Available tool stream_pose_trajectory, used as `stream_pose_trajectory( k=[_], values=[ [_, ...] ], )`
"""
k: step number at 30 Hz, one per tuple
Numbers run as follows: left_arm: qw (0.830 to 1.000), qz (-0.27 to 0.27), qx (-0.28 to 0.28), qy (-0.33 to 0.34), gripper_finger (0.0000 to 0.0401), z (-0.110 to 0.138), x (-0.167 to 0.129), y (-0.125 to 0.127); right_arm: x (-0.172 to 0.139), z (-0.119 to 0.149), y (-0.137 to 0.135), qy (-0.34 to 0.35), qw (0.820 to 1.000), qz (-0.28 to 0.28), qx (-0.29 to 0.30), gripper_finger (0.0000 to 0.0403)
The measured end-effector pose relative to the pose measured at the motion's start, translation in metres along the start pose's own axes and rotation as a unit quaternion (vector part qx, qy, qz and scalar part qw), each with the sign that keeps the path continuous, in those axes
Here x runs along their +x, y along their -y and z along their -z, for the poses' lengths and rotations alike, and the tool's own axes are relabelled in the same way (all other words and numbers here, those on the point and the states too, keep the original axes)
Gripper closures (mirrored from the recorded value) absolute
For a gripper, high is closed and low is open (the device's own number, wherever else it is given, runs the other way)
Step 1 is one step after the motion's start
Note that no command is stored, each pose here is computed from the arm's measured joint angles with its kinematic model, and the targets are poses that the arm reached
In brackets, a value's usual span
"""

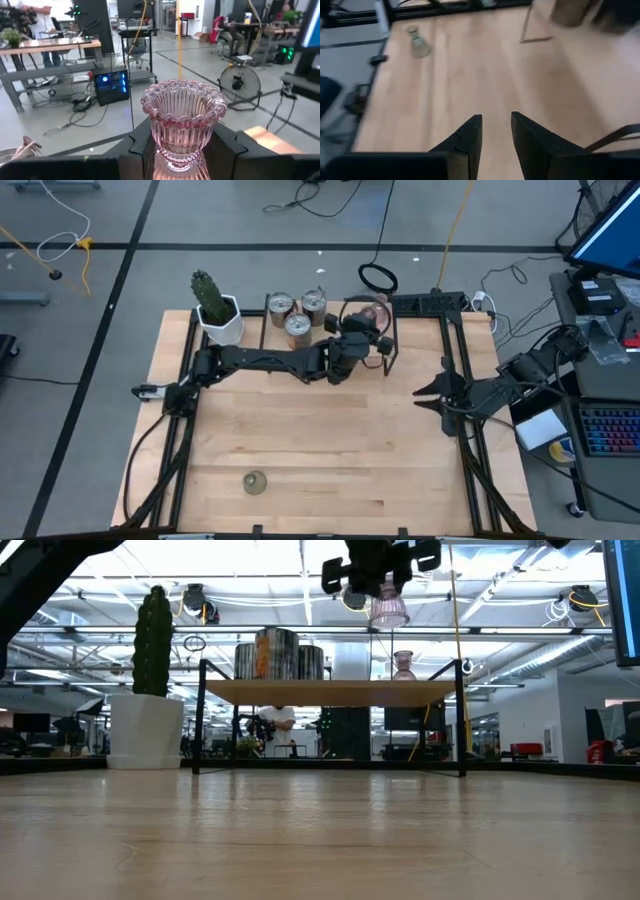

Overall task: Pick & Place candle stick holders
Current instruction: Put the pink glass candle holder on the shelf

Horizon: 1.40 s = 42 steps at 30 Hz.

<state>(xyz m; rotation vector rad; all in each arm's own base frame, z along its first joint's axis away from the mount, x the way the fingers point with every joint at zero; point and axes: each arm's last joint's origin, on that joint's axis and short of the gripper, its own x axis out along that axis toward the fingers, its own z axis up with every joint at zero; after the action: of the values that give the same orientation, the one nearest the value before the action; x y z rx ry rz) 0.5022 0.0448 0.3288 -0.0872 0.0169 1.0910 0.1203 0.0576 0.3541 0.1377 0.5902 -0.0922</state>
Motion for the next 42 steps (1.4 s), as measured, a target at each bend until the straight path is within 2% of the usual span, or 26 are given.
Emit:
stream_pose_trajectory(
  k=[6, 10, 12, 15, 20, 24, 29, 34, 42],
  values=[
    [0.999, 0.026, 0.048, -0.001, 0.0276, 0.000, -0.029, 0.015, -0.009, -0.003, 0.010, 0.061, 0.992, 0.095, -0.062, 0.0309],
    [0.994, 0.078, 0.079, 0.003, 0.0276, -0.007, -0.050, 0.023, -0.017, -0.007, 0.017, 0.099, 0.978, 0.152, -0.102, 0.0308],
    [0.989, 0.121, 0.078, 0.004, 0.0276, -0.012, -0.058, 0.026, -0.020, -0.009, 0.019, 0.116, 0.971, 0.169, -0.121, 0.0307],
    [0.980, 0.186, 0.071, 0.005, 0.0276, -0.019, -0.066, 0.028, -0.023, -0.013, 0.020, 0.128, 0.964, 0.174, -0.154, 0.0307],
    [0.955, 0.293, 0.053, 0.001, 0.0276, -0.033, -0.068, 0.025, -0.023, -0.018, 0.022, 0.135, 0.956, 0.188, -0.181, 0.0293],
    [0.936, 0.347, 0.052, -0.014, 0.0276, -0.030, -0.065, 0.026, -0.024, -0.024, 0.020, 0.154, 0.957, 0.163, -0.183, 0.0265],
    [0.931, 0.356, 0.063, -0.050, 0.0276, -0.022, -0.064, 0.025, -0.025, -0.028, 0.021, 0.169, 0.955, 0.161, -0.181, 0.0223],
    [0.930, 0.360, 0.064, -0.043, 0.0276, -0.023, -0.067, 0.026, -0.016, -0.033, 0.019, 0.164, 0.953, 0.177, -0.185, 0.0191],
    [0.929, 0.363, 0.064, -0.042, 0.0276, -0.023, -0.069, 0.028, 0.001, -0.041, 0.021, 0.152, 0.961, 0.155, -0.171, 0.0159]
  ],
)
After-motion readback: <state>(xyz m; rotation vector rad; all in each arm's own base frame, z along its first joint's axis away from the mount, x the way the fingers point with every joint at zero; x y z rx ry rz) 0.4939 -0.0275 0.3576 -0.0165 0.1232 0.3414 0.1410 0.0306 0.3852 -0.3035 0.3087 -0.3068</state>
